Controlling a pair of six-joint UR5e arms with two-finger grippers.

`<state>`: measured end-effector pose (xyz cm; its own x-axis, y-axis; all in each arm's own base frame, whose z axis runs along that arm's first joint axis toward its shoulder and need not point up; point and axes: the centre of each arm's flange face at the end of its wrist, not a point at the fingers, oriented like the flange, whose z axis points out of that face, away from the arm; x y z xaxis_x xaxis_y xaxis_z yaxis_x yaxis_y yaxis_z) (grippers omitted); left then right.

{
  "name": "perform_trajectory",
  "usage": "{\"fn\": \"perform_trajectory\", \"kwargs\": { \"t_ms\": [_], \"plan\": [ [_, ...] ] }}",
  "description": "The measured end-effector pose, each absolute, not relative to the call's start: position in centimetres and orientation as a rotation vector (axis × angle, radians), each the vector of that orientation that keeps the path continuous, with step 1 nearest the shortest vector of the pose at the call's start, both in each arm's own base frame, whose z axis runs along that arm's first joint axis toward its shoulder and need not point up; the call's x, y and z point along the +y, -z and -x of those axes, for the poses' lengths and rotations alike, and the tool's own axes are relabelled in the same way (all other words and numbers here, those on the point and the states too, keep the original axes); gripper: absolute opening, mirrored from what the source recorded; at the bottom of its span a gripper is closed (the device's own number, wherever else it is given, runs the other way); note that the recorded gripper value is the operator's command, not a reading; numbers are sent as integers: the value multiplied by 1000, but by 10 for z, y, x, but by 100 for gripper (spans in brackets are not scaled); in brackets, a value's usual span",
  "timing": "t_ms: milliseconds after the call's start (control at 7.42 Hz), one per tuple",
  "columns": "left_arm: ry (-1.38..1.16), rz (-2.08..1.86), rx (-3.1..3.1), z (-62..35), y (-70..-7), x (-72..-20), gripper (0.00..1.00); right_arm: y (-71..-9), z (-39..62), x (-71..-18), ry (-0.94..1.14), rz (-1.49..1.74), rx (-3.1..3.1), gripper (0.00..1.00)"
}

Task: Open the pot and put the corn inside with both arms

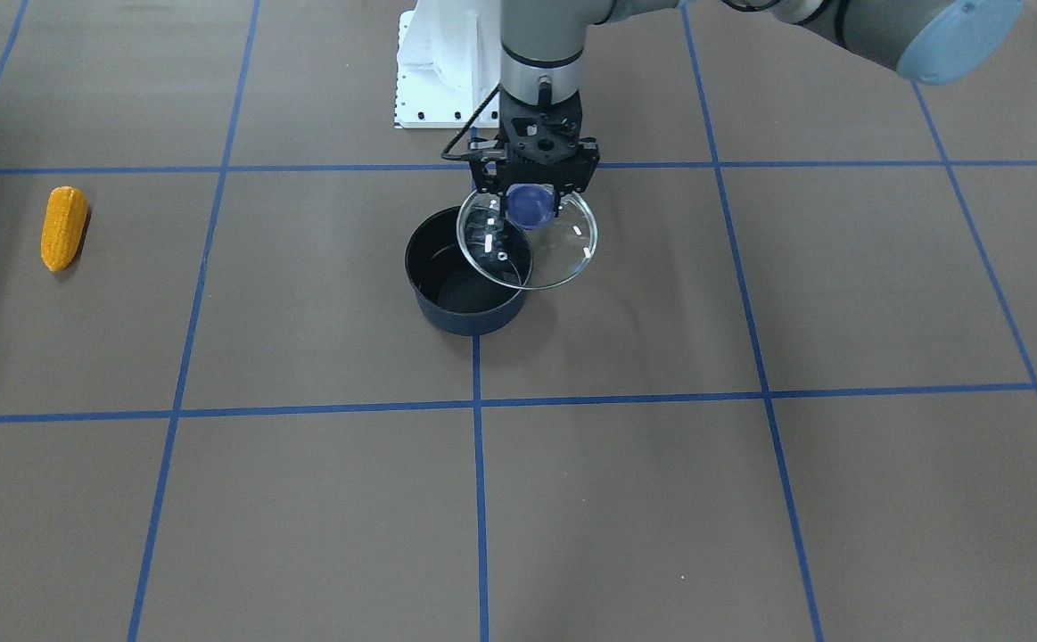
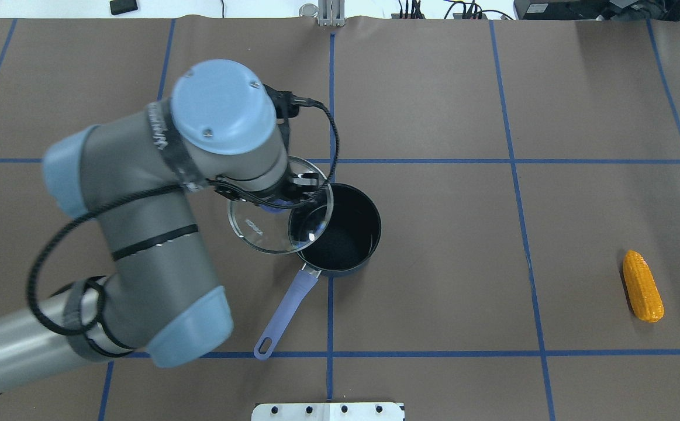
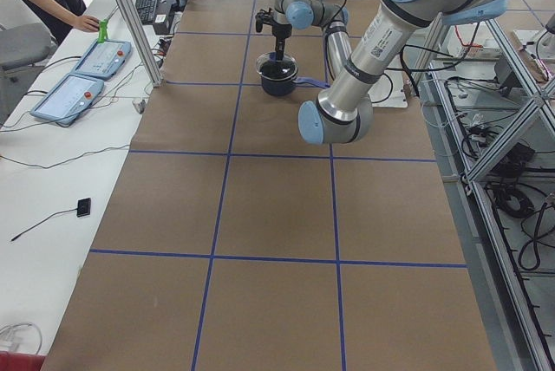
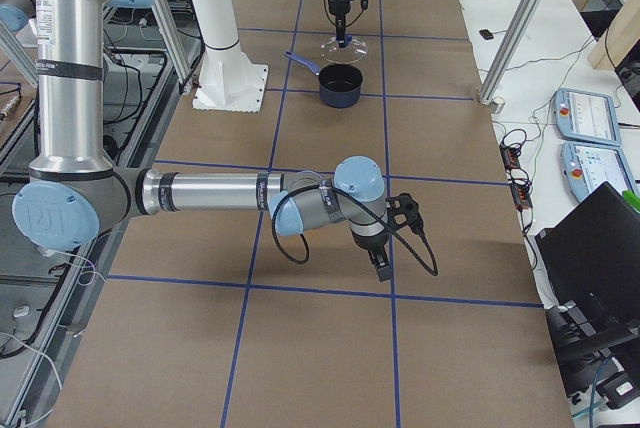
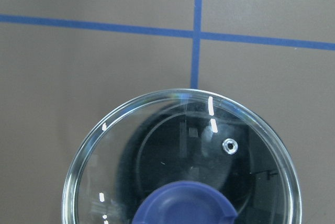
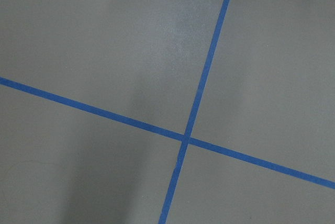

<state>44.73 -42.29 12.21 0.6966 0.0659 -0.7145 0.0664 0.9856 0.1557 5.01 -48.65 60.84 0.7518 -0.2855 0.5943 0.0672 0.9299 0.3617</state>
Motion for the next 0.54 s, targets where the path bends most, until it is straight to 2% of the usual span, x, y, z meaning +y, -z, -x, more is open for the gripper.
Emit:
{"fn": "perform_trajectory", "kwargs": {
  "t_ms": [270,539],
  "plan": [
    [-140,-231,748,-372,-190,-458,0,-609,-49,-487,199,-328,-697,100],
    [-285,-261,741,-299,-287,-486,0,-609,-48,-487,200,-327,-697,100]
  ]
}}
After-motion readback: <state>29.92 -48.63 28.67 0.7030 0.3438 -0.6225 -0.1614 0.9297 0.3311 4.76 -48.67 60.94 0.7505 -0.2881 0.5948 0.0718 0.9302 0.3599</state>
